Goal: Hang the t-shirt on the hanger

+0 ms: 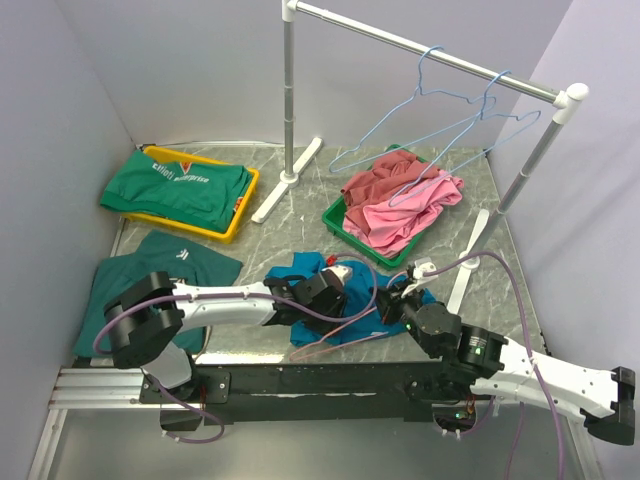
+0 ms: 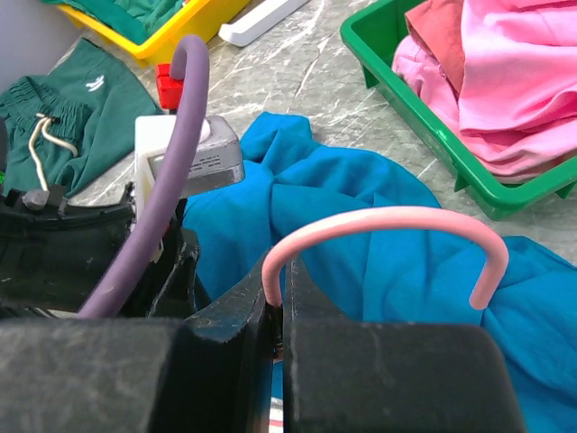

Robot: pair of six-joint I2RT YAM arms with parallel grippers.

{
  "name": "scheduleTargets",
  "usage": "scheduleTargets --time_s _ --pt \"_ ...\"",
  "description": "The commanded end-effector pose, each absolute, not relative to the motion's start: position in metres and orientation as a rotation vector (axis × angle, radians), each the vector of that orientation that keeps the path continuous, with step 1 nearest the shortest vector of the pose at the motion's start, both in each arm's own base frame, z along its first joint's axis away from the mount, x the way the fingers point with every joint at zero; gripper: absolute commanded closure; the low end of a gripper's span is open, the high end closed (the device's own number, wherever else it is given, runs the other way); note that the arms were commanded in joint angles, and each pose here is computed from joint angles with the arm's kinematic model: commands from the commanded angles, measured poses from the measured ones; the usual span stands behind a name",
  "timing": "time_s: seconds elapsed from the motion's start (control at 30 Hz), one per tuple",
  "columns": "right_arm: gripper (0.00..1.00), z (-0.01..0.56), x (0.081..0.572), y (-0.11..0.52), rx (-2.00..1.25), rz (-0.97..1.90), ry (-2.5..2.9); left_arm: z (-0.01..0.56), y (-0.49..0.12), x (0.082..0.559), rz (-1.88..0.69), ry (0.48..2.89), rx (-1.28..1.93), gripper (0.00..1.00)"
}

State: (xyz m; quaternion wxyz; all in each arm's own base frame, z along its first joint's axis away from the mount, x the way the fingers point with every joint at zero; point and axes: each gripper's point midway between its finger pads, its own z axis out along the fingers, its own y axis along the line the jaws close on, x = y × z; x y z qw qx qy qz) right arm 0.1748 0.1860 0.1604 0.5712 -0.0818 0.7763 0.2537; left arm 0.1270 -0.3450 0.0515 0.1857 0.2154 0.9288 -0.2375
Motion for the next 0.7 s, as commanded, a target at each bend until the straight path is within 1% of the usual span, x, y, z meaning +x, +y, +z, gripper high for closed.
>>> scheduleTargets --time_s 0.0,0.03,0.07,0.17,0.23,0.27,0.43,0.47,0.67 --pt "1.00 0.164 0.175 0.191 -0.125 0.641 1.818 0.052 -0.356 0.132 -0.713 2.566 0.564 0.66" --pt "1.00 0.163 0.176 0.190 -0.124 0.635 1.822 0.050 -0.357 0.132 -0.728 2.561 0.558 0.72" --pt "1.00 0.164 0.176 0.190 -0.119 0.628 1.823 0.049 -0.358 0.130 -0.740 2.561 0.561 0.84" --pt "1.00 0.166 0.179 0.187 -0.100 0.601 1.826 0.053 -0.361 0.126 -0.803 2.546 0.567 0.93" --pt "1.00 0.169 0.182 0.185 -0.080 0.585 1.829 0.061 -0.362 0.123 -0.840 2.528 0.575 0.94" --pt "1.00 0.168 0.183 0.184 -0.077 0.568 1.834 0.067 -0.361 0.122 -0.860 2.515 0.582 0.99" --pt "1.00 0.177 0.190 0.172 0.008 0.504 1.832 0.086 -0.353 0.115 -0.958 2.475 0.590 0.99" --pt "1.00 0.177 0.190 0.171 0.011 0.490 1.836 0.097 -0.353 0.115 -1.004 2.444 0.588 0.99" --pt "1.00 0.187 0.197 0.160 0.087 0.422 1.828 0.110 -0.334 0.117 -1.121 2.404 0.563 0.99"
